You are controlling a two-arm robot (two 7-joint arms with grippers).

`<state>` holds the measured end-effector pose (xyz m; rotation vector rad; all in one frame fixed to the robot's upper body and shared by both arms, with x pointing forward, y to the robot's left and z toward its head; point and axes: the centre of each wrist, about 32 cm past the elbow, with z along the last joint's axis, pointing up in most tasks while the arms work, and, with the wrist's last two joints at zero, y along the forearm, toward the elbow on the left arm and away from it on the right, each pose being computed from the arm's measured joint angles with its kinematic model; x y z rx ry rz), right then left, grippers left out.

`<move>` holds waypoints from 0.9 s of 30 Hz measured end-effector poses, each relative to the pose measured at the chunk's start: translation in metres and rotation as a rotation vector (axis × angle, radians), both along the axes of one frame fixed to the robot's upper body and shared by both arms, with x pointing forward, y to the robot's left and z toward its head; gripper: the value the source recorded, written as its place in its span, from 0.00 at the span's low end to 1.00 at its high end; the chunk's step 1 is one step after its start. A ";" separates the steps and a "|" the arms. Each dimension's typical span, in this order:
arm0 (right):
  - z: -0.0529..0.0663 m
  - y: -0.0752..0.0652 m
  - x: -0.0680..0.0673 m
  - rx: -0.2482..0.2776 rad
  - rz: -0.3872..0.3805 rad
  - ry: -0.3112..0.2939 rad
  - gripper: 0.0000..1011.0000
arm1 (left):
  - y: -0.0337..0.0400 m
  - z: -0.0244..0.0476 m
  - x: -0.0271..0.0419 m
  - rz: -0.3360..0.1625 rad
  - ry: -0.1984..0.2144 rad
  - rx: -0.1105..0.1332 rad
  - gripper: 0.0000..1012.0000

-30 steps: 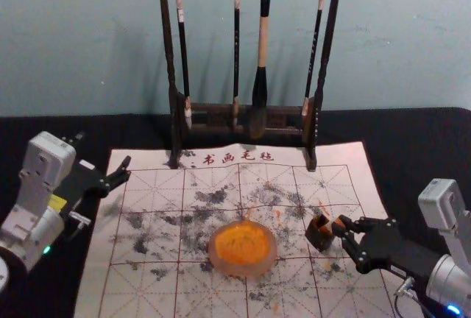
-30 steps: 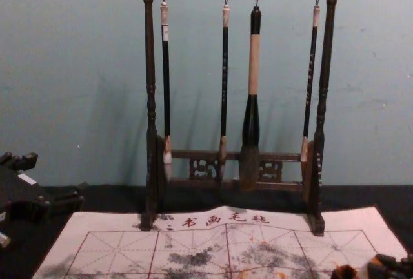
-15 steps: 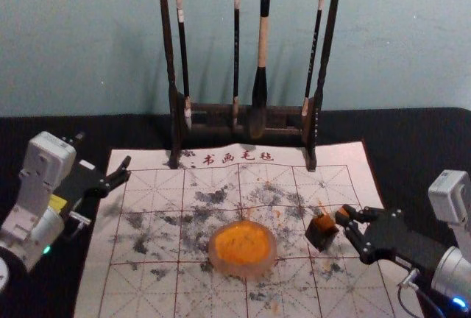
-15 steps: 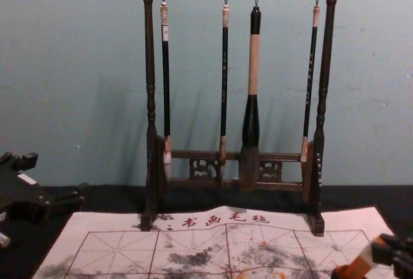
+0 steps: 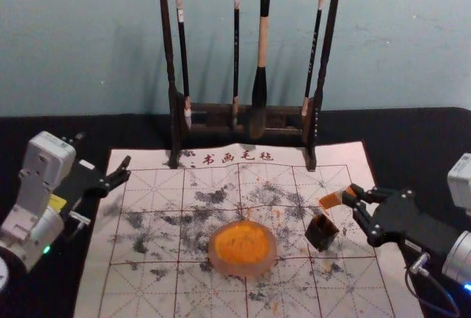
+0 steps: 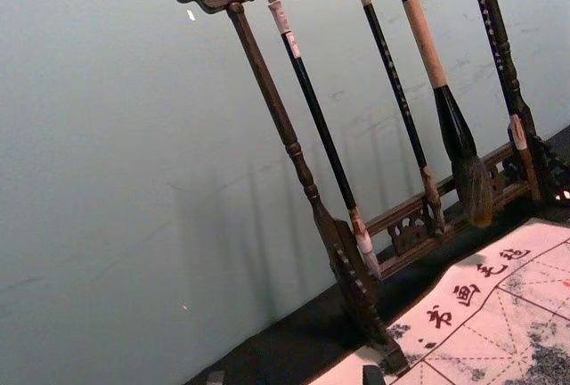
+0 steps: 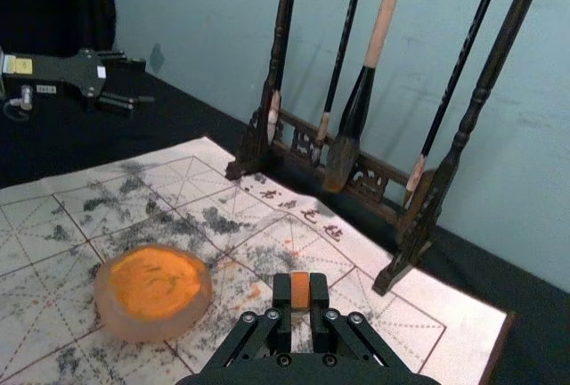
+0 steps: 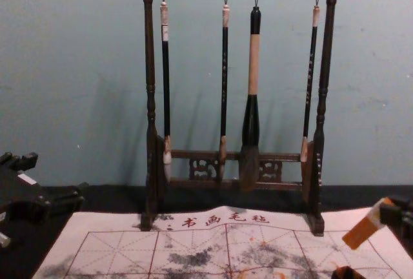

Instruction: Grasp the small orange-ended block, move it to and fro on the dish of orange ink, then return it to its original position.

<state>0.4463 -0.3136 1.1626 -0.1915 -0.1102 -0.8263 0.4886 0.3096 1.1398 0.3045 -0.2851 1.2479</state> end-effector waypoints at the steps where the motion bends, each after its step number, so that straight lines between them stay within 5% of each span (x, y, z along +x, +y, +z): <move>1: 0.001 0.000 0.000 0.001 0.000 -0.005 0.09 | 0.0000 0.0000 0.0000 0.000 0.000 0.000 0.99; 10: 0.007 0.006 0.011 -0.001 0.038 -0.011 0.09 | 0.0000 0.0000 0.0000 0.000 0.000 0.000 0.99; 27: 0.008 0.039 0.043 -0.042 0.235 0.031 0.09 | 0.0000 0.0000 0.0000 0.000 0.000 0.000 0.99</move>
